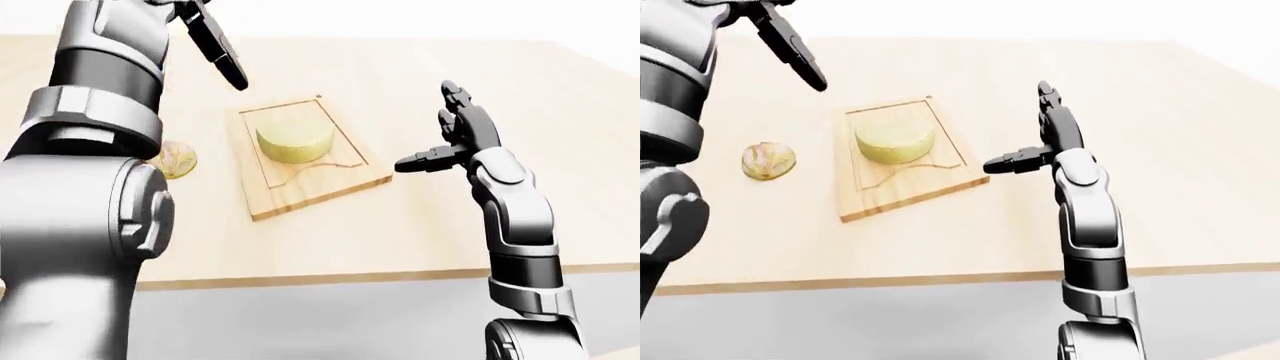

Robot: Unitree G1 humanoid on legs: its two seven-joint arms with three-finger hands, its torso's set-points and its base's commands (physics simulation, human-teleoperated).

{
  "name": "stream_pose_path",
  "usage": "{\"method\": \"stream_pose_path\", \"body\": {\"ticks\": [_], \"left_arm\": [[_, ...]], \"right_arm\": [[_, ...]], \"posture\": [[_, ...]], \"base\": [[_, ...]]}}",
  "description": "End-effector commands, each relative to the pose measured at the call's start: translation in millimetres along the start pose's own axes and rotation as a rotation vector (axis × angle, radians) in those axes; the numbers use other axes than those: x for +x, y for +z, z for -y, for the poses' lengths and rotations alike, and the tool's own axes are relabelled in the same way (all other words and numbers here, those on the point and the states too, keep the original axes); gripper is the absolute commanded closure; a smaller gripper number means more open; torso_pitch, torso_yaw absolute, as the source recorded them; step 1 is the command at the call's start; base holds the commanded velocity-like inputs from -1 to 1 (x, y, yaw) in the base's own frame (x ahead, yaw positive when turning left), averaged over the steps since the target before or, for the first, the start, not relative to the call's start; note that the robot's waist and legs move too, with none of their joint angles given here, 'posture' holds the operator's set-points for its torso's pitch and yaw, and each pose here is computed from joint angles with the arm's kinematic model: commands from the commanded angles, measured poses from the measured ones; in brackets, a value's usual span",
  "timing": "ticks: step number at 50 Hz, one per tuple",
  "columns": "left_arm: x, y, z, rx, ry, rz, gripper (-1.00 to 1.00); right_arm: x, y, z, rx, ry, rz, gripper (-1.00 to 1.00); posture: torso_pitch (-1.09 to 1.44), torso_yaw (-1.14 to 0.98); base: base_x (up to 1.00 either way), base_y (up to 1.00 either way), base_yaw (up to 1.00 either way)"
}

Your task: Place the bread and cheese on the cutting board.

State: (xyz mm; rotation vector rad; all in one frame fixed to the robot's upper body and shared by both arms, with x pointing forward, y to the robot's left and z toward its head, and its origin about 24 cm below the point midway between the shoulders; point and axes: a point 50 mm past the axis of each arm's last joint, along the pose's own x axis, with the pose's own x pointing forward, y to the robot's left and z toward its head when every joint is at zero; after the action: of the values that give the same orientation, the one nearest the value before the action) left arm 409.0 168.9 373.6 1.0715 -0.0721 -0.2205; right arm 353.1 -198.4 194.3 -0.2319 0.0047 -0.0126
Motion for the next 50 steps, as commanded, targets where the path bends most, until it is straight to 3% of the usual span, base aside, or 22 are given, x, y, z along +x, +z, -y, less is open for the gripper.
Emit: {"method": "stream_pose_path", "body": {"ticks": [1, 2, 3, 5, 9, 19, 25, 32, 39, 47, 49, 50], "left_arm": [[-12.4, 13, -25.3, 0.034, 0.103, 0.066, -1.0], [-15.4, 10, -28.9, 0.019, 0.083, 0.06, -1.0], [-18.8, 7, -34.2, 0.024, 0.111, 0.07, -1.0], [-22.2, -4, -37.5, -0.019, 0.103, 0.038, -1.0], [-28.9, -28, -40.5, 0.021, 0.092, -0.018, -1.0], [-27.5, -65, -24.2, 0.001, 0.059, -0.111, -1.0], [-21.4, -75, -8.3, 0.026, 0.038, -0.121, -1.0], [-16.0, -82, 6.9, 0.01, 0.0, -0.12, -1.0], [-16.6, -86, 9.5, 0.0, -0.021, -0.126, -1.0], [-23.4, -89, 0.0, -0.014, -0.014, -0.137, -1.0], [-25.3, -92, -0.9, -0.035, -0.024, -0.146, -1.0], [-29.2, -101, 2.9, -0.013, -0.06, -0.148, -1.0]], "right_arm": [[-2, 28, 5.4, -0.014, -0.022, 0.11, -1.0], [-2, 28, 4.9, -0.014, -0.021, 0.111, -1.0], [-2, 28, 4.7, -0.015, -0.021, 0.11, -1.0], [-2, 25, 4.0, -0.016, -0.021, 0.108, -1.0], [-2, 20, 3.7, -0.014, -0.021, 0.101, -1.0], [-3, 23, 1.9, -0.004, -0.01, 0.102, -1.0], [-3, 15, 0.6, 0.001, -0.009, 0.093, -1.0], [-5, 17, 2.0, -0.001, -0.009, 0.091, -1.0], [-5, 17, 2.3, -0.004, -0.009, 0.087, -1.0], [-2, 14, -0.9, 0.001, -0.005, 0.085, -1.0], [-3, 13, -1.4, 0.001, -0.005, 0.085, -1.0], [-3, 10, -1.1, 0.001, -0.005, 0.082, -1.0]], "posture": [[0.0, 0.0], [0.0, 0.0], [0.0, 0.0], [0.0, 0.0], [0.0, 0.0], [0.0, 0.0], [0.0, 0.0], [0.0, 0.0], [0.0, 0.0], [0.0, 0.0], [0.0, 0.0], [0.0, 0.0]], "base": [[0.0, 0.0, 0.0], [0.0, 0.0, 0.0], [0.0, 0.0, 0.0], [0.0, 0.0, 0.0], [0.0, 0.0, 0.0], [0.0, 0.0, 0.0], [0.0, 0.0, 0.0], [0.0, 0.0, 0.0], [0.0, 0.0, 0.0], [0.0, 0.0, 0.0], [0.0, 0.0, 0.0], [0.0, 0.0, 0.0]]}}
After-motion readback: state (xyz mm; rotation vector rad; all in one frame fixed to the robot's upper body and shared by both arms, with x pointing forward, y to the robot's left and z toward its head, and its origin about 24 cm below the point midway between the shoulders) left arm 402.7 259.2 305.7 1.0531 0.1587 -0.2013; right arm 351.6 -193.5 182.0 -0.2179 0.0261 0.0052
